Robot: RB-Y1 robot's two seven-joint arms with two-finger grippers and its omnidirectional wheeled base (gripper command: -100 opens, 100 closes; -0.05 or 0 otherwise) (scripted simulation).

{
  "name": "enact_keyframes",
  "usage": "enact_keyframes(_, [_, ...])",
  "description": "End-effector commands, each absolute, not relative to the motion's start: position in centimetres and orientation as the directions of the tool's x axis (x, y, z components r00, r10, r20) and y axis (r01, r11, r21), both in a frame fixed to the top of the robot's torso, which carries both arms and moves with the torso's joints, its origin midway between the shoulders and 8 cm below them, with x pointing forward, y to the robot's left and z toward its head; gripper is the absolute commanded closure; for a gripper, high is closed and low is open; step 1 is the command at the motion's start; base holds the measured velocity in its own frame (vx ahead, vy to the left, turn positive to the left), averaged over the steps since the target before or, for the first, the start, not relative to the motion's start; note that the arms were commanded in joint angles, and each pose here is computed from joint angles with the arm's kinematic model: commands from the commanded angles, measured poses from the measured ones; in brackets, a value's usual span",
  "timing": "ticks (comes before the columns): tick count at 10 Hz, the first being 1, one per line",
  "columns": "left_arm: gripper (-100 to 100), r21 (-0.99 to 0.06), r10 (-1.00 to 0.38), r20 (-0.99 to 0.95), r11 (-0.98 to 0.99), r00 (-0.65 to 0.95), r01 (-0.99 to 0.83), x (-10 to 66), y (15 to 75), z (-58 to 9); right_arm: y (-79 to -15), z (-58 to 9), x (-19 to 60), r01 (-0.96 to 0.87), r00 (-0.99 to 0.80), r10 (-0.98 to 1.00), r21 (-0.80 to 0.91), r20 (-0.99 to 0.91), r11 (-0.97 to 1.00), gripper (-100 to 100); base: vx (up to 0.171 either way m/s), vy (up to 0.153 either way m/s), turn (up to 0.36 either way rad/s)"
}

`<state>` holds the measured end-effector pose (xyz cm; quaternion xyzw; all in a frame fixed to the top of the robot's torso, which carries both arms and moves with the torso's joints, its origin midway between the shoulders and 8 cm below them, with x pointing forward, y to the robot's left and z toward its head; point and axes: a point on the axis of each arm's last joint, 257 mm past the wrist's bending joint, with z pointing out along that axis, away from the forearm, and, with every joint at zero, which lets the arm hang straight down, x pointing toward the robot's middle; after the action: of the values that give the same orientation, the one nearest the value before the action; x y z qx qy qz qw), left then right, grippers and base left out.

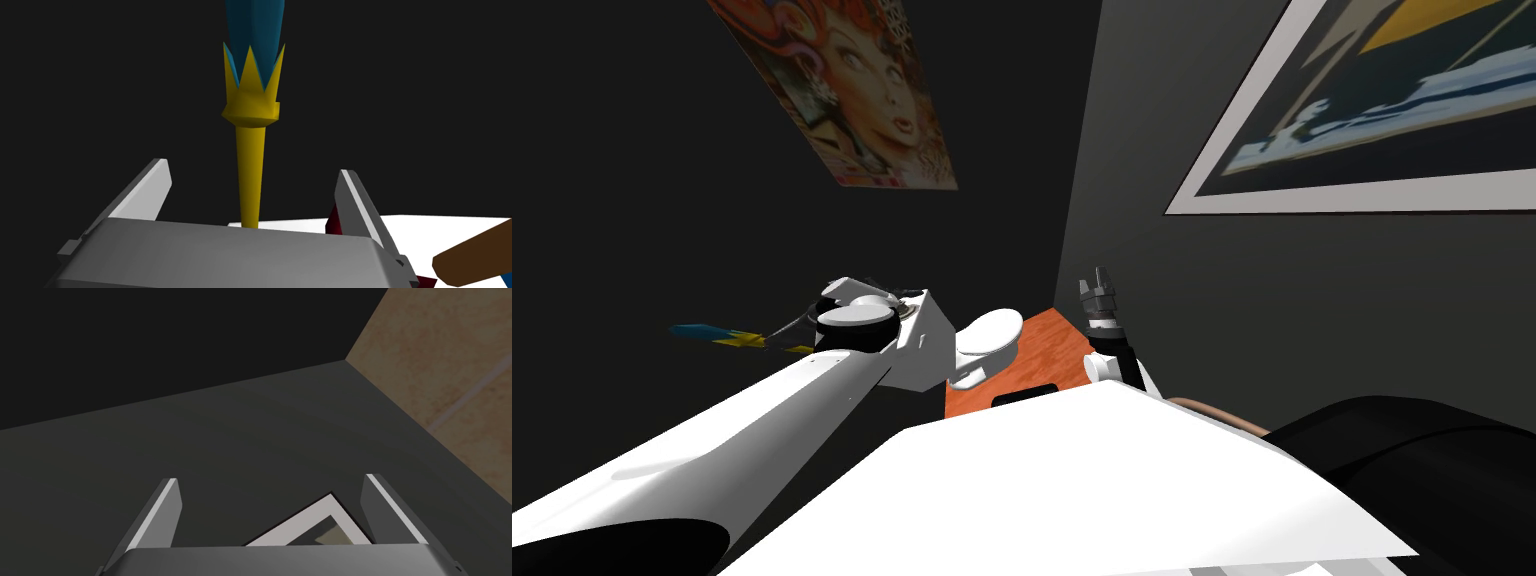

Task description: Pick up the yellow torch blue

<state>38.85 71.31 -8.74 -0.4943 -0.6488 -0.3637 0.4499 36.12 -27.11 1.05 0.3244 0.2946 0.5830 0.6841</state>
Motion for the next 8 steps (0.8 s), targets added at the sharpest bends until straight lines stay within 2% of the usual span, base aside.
enact_keyframes(1, [0, 0.027, 0.314, 0.943, 0.247, -0.107, 0.969, 38.85, 71.31, -8.74, -27.11, 1.05, 36.12, -0.607, 0.147, 0.989, 0.787, -0.025, 0.110, 0, 0.000, 0.000, 0.000])
enact_keyframes(2, [-100, 0.027, 0.314, 0.943, 0.247, -0.106, 0.969, 38.86, 71.31, -8.76, -27.11, 1.05, 36.12, -0.607, 0.147, 0.989, 0.787, -0.025, 0.110, 0, 0.000, 0.000, 0.000])
enact_keyframes(3, [100, 0.027, 0.314, 0.943, 0.247, -0.106, 0.969, 38.86, 71.31, -8.75, -27.11, 1.05, 36.12, -0.607, 0.147, 0.989, 0.787, -0.025, 0.110, 0, 0.000, 0.000, 0.000])
enact_keyframes(7, [100, 0.027, 0.314, 0.943, 0.247, -0.106, 0.969, 38.86, 71.31, -8.76, -27.11, 1.05, 36.12, -0.607, 0.147, 0.989, 0.787, -0.025, 0.110, 0, 0.000, 0.000, 0.000])
enact_keyframes(8, [0, 0.027, 0.314, 0.943, 0.247, -0.106, 0.969, 38.86, 71.31, -8.76, -27.11, 1.05, 36.12, -0.607, 0.147, 0.989, 0.787, -0.025, 0.110, 0, 0.000, 0.000, 0.000])
